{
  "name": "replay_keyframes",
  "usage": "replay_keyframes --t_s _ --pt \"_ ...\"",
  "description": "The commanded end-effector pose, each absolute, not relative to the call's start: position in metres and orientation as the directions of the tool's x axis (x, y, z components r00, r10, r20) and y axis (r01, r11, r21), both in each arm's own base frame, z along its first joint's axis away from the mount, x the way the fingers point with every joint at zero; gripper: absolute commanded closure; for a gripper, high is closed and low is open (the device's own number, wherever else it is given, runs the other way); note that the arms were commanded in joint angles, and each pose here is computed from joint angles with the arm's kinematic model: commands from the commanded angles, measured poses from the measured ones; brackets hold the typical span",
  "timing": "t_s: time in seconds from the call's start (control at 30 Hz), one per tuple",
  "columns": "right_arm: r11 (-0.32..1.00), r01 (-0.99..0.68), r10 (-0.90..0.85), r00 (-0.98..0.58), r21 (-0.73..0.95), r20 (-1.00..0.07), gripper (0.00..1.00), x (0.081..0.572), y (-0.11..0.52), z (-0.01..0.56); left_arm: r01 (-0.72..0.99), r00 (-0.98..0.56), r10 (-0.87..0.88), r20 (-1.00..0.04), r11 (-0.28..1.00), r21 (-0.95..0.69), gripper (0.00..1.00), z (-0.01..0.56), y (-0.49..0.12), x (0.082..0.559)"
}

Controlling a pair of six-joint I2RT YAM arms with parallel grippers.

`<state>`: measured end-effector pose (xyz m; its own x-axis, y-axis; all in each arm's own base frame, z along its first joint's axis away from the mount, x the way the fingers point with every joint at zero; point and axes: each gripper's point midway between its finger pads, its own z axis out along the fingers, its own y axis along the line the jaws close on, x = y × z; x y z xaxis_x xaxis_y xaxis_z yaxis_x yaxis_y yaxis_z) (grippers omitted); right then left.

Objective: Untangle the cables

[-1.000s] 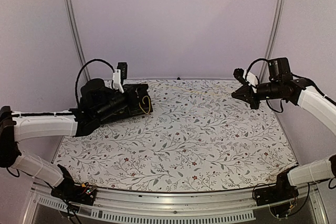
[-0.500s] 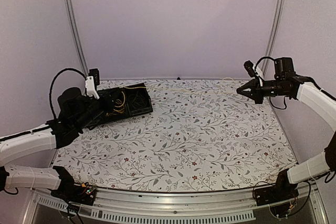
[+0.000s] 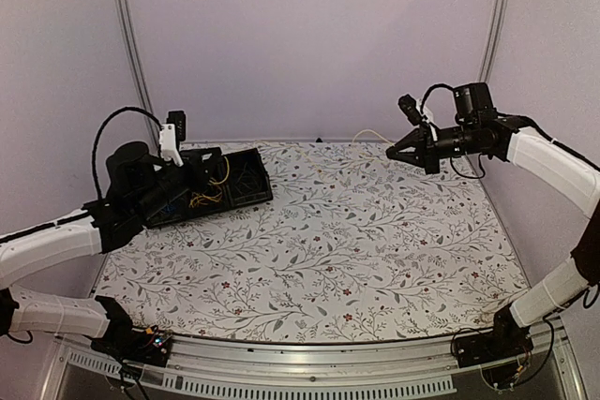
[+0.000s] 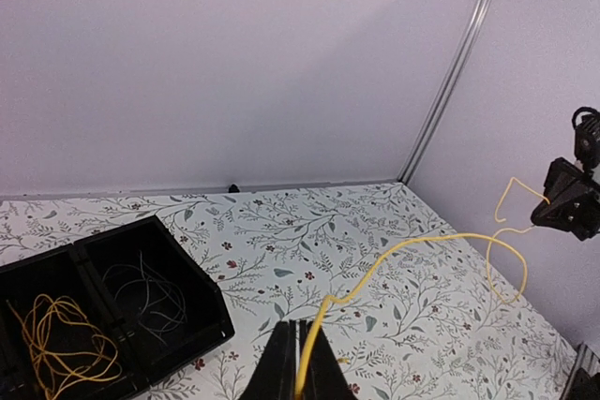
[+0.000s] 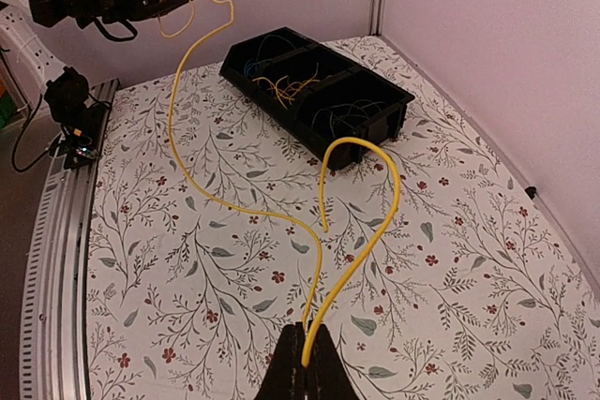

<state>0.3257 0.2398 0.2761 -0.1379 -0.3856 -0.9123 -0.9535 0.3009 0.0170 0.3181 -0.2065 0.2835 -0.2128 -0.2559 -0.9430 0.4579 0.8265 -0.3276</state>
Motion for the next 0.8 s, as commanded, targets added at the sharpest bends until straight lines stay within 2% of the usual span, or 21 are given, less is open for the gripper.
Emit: replay_keyframes --t_s 0.0,0.3,0.37,0.47,0.6,0.77 --pt "0.249 -0.968 -0.411 -0.120 0.015 -0.904 1.00 0.328 0.273 0.279 0.477 -0.161 -0.195 -0.967 0.843 -0.250 1.00 0.316 -0.206 0.324" --pt "0.073 -0.992 -0.459 -0.125 0.102 -0.880 0.94 0.313 0.354 0.258 0.390 -0.085 -0.145 -0.986 0.905 -0.167 1.00 0.424 -0.167 0.358" --pt "0.036 -0.992 -0.449 -0.125 0.122 -0.885 0.84 0.311 0.367 0.259 0.388 -0.076 -0.148 -0.986 0.907 -0.166 1.00 0.445 -0.161 0.365" --pt "-0.042 -0.979 -0.437 -0.164 0.202 -0.884 0.54 0.303 0.376 0.256 0.398 -0.071 -0.166 -0.984 0.899 -0.180 1.00 0.467 -0.157 0.375" --pt "-0.024 -0.969 -0.472 -0.206 0.246 -0.857 0.46 0.300 0.372 0.239 0.394 -0.076 -0.177 -0.981 0.899 -0.193 1.00 0.477 -0.151 0.386" --pt "0.050 -0.979 -0.535 -0.192 0.196 -0.823 0.43 0.288 0.349 0.218 0.359 -0.072 -0.186 -0.980 0.912 -0.199 1.00 0.477 -0.135 0.396"
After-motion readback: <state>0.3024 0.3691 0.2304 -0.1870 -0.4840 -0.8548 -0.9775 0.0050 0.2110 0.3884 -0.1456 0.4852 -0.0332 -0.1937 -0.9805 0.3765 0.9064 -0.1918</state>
